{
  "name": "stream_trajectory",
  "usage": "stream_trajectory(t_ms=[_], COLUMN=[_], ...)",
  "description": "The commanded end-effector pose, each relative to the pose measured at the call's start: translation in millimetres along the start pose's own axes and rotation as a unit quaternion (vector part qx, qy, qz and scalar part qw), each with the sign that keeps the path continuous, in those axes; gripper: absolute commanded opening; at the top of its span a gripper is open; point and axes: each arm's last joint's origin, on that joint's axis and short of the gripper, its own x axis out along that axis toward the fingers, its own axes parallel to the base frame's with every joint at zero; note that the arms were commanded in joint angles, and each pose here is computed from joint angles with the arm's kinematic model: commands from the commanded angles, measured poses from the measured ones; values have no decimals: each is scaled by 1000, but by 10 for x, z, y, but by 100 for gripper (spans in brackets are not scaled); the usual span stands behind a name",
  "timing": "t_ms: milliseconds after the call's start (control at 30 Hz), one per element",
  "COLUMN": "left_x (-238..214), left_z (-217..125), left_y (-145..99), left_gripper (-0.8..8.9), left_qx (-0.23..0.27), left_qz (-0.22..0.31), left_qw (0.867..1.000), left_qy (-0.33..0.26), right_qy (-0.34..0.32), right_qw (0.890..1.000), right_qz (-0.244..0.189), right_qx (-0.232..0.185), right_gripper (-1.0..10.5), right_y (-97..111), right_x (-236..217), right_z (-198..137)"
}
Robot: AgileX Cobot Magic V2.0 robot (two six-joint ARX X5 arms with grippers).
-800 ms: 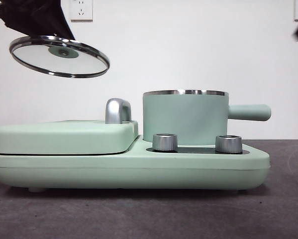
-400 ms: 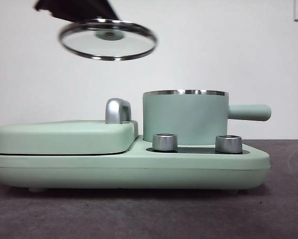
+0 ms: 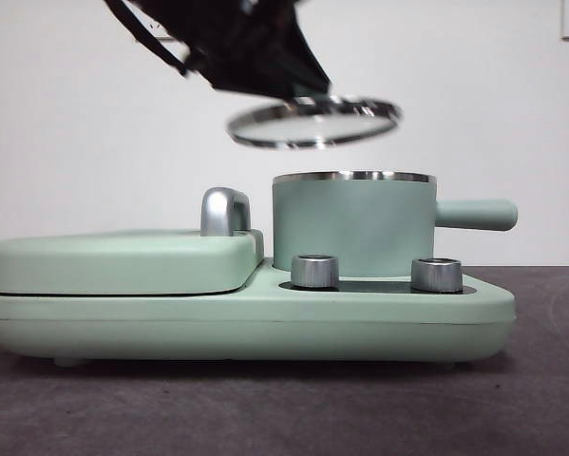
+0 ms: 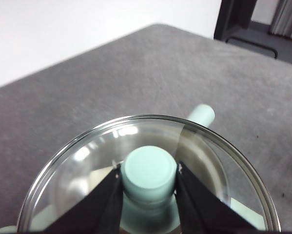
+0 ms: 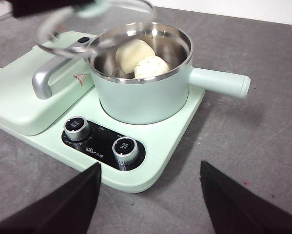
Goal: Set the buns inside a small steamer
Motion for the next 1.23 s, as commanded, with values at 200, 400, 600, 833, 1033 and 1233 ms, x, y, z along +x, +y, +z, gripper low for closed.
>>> stream_trajectory(t_ms=[200,400,600,833,1033,1233], left_x=[383,520,532,570,632,656], left_z=[138,97,78,37,-36,-72], left_y=[-47,-24,-15,-5,3,3], left_gripper=[11,11,11,10,10,10], left_qx=[26,30,47,46,44,39], left_qz=[-13,-12,-7,-7,-8,-9], left_qw=[999,999,999,999,999,999], left_qy=[-18,-9,-5,1,12,20], right_qy=[-6,-6,-6,-6,-6,-6], right_qw=[1000,1000,1000,1000,1000,1000], right_qz=[4,3,3,2,2,2], right_qx=[4,4,5,5,5,5], right_gripper=[315,315,315,315,315,315], right_y=[7,7,7,6,6,6], right_x=[-6,-6,-6,-6,-6,-6], right_z=[23,23,23,22,23,23])
